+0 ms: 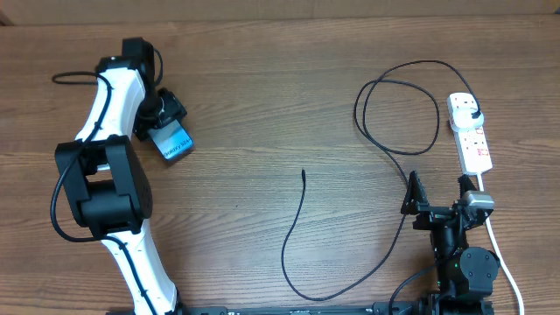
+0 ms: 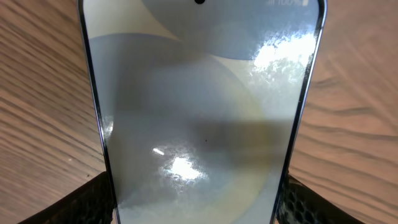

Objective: Plug charger to phone and switch on socket
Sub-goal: 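Lift the phone with the left gripper and raise it upright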

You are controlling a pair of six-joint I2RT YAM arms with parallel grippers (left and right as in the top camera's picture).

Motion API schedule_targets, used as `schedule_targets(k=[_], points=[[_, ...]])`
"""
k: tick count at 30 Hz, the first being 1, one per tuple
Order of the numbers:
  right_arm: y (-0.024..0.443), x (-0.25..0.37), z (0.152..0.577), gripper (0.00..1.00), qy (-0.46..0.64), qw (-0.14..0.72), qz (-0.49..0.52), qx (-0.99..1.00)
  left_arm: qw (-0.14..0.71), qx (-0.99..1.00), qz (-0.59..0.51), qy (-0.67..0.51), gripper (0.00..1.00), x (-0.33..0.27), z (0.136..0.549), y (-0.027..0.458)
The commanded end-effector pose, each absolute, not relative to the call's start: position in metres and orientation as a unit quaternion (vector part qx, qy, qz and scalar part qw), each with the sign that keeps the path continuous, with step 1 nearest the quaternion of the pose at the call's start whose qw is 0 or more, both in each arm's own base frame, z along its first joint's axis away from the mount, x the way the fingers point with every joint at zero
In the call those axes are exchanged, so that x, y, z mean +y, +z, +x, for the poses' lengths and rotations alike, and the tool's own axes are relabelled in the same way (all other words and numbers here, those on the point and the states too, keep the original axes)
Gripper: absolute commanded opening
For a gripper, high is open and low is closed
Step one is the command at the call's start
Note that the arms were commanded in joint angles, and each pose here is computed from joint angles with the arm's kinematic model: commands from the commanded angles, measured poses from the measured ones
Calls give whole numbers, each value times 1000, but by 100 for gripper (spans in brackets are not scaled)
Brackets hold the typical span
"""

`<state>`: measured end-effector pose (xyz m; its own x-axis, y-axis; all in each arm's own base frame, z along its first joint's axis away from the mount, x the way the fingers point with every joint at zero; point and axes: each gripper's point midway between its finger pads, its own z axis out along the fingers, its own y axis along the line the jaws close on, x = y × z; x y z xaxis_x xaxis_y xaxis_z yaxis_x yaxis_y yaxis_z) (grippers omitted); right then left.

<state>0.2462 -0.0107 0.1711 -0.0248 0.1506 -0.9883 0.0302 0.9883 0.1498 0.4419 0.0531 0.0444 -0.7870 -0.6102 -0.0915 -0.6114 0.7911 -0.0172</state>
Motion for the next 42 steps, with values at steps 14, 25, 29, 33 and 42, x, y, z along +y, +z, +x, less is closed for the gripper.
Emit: schedule_targets(k=[14, 25, 29, 33, 42], points=[[170, -10, 246, 100, 46, 698, 62, 712, 52, 903, -284, -317, 4, -45, 490, 141], [170, -10, 246, 100, 46, 698, 62, 712, -52, 806, -299, -508, 4, -98, 480, 195], [170, -10, 246, 100, 46, 698, 62, 712, -91, 772, -312, -547, 4, -107, 477, 211], [170, -10, 246, 100, 46, 698, 62, 712, -146, 732, -330, -578, 4, -114, 468, 227], [170, -10, 246, 100, 46, 698, 62, 712, -220, 667, -338, -626, 4, -122, 459, 256]])
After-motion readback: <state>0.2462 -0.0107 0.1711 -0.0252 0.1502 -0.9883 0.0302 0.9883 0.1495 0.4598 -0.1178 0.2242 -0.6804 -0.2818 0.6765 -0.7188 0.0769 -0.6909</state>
